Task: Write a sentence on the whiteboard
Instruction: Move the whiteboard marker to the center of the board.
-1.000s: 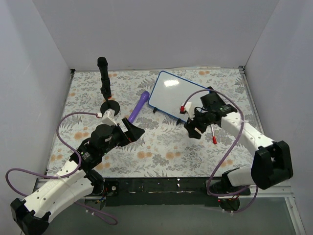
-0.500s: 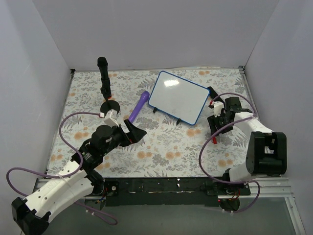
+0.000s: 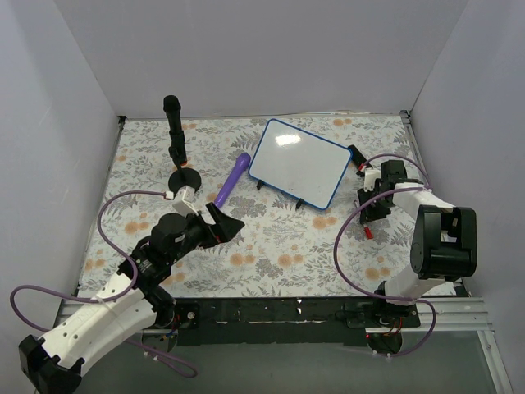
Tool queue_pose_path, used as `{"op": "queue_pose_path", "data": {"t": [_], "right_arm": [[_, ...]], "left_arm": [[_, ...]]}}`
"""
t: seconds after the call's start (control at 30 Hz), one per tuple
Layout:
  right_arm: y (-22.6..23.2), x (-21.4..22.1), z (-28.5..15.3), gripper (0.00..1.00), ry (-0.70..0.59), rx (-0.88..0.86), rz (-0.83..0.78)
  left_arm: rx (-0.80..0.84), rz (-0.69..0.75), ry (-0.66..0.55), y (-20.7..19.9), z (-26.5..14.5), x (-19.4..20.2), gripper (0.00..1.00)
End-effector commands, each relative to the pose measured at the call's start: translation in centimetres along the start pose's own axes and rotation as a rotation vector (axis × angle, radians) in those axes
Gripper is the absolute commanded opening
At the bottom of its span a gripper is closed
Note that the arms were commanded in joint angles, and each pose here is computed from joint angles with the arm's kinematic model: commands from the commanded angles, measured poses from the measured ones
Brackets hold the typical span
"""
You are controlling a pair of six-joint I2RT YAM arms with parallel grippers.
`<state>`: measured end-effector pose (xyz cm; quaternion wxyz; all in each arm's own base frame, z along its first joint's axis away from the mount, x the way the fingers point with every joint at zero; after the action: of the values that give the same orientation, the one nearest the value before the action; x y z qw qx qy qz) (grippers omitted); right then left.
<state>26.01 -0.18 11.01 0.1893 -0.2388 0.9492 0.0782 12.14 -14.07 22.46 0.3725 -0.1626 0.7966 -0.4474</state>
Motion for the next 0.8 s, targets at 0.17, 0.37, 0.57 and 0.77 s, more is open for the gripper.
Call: {"op": "queue_pose_path", "data": {"t": [0.17, 0.37, 0.57, 0.77], "right_arm": [[1.2, 0.4, -0.7, 0.16, 0.032, -0.128, 0.009], [2.8, 0.9, -1.7, 0.23, 0.07, -0.322, 0.012], [2.9, -0.2, -4.1, 0.4, 0.005, -0.338, -0.059], [2.8, -1.2, -6.1, 0.5, -0.045, -0.392, -0.213]], "left_arm": [[0.022, 0.016, 0.002, -0.1, 0.3, 0.0, 0.98], [0.036, 0.014, 0.028, -0.1, 0.5, 0.3, 0.98], [0.042, 0.021, 0.016, -0.2, 0.3, 0.1, 0.98], [0.043, 0.03, 0.017, -0.2, 0.3, 0.1, 0.98]]}}
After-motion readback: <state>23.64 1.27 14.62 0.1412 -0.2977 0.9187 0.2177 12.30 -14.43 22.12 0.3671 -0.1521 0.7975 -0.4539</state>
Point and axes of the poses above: each gripper's point midway between its finger pads, its own z axis out along the fingers, its own y axis along the line the jaws close on, x = y × z, the point moved 10 cm from there along -z, back along the fingers, and after that the axes turned 11 degrees about -z, right-handed, at the moved point
